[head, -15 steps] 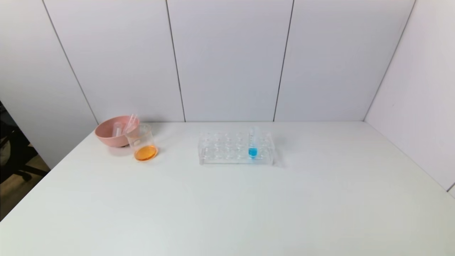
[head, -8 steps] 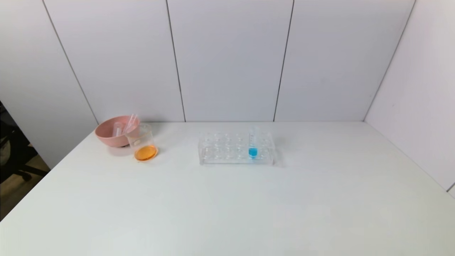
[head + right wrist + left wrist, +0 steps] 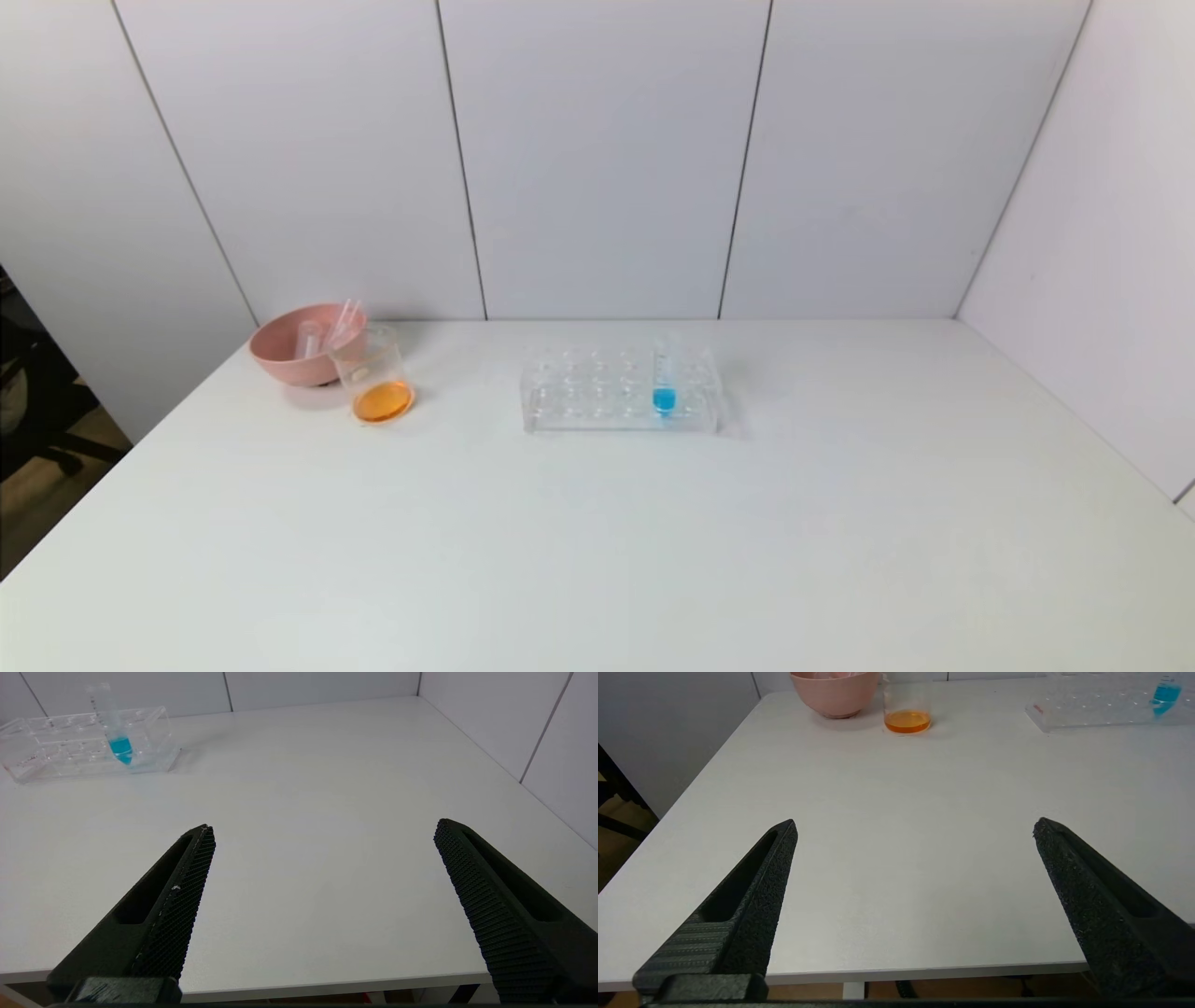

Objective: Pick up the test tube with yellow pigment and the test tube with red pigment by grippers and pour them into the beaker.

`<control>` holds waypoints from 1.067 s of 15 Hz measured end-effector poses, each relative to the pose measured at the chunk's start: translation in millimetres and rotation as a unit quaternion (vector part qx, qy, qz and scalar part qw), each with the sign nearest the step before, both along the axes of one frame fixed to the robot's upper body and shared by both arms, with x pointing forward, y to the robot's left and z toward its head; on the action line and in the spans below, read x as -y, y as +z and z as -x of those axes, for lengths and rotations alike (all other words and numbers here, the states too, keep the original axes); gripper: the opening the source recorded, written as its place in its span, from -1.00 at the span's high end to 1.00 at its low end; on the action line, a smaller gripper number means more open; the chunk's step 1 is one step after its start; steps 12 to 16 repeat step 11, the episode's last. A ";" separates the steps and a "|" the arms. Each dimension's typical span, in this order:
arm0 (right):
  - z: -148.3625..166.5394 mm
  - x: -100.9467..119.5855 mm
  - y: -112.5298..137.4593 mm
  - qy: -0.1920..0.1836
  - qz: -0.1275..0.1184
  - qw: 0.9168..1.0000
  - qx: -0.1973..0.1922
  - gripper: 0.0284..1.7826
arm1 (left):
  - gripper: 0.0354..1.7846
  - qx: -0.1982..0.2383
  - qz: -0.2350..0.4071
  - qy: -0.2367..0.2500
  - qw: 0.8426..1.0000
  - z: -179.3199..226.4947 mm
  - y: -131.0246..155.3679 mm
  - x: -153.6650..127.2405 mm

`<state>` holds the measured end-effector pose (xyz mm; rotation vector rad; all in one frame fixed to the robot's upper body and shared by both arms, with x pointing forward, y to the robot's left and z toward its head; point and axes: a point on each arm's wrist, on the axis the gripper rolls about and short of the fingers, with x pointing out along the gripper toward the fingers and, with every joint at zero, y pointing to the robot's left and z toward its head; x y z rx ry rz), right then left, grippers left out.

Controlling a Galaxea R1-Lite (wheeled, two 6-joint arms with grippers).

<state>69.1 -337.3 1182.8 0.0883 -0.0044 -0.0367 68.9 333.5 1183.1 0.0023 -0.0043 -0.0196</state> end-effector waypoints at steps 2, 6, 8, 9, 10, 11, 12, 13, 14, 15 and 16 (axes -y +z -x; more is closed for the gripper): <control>0.0 0.0 0.0 0.000 0.000 1.000 0.000 -0.92 | -0.98 -0.001 0.000 0.000 1.000 -0.1 -0.3 0.0; 0.0 0.0 0.2 0.000 0.001 1.000 0.001 -0.92 | -0.98 -0.001 0.001 0.000 1.000 -0.1 -0.5 0.0; 0.0 0.0 0.1 0.000 0.001 1.000 0.000 -0.92 | -0.98 -0.001 0.001 0.000 1.000 -0.1 -0.5 0.0; 0.0 0.0 0.1 0.000 0.000 1.000 0.000 -0.92 | -0.98 -0.001 0.001 0.000 1.000 -0.2 -0.5 0.0; 0.0 0.0 0.0 0.000 0.000 1.000 0.000 -0.92 | -0.98 -0.001 0.000 0.000 1.000 -0.2 -0.5 0.0; 0.0 0.0 0.0 0.000 0.000 1.000 0.000 -0.92 | -0.98 -0.001 0.000 0.000 1.000 -0.2 -0.5 0.0; 0.0 0.0 0.0 0.000 0.000 1.000 0.000 -0.92 | -0.98 -0.001 0.000 0.000 1.000 -0.2 -0.5 0.0; 0.0 0.0 0.0 0.000 0.000 1.000 0.000 -0.92 | -0.98 -0.001 0.000 0.000 1.000 -0.2 -0.5 0.0; 0.0 0.0 0.0 0.000 0.000 1.000 0.000 -0.92 | -0.98 -0.001 0.000 0.000 1.000 -0.2 -0.5 0.0; 0.0 0.0 0.0 0.000 0.000 1.000 0.000 -0.92 | -0.98 -0.001 0.000 0.000 1.000 -0.2 -0.5 0.0; 0.0 0.0 0.0 0.000 0.000 1.000 0.000 -0.92 | -0.98 -0.001 0.000 0.000 1.000 -0.2 -0.5 0.0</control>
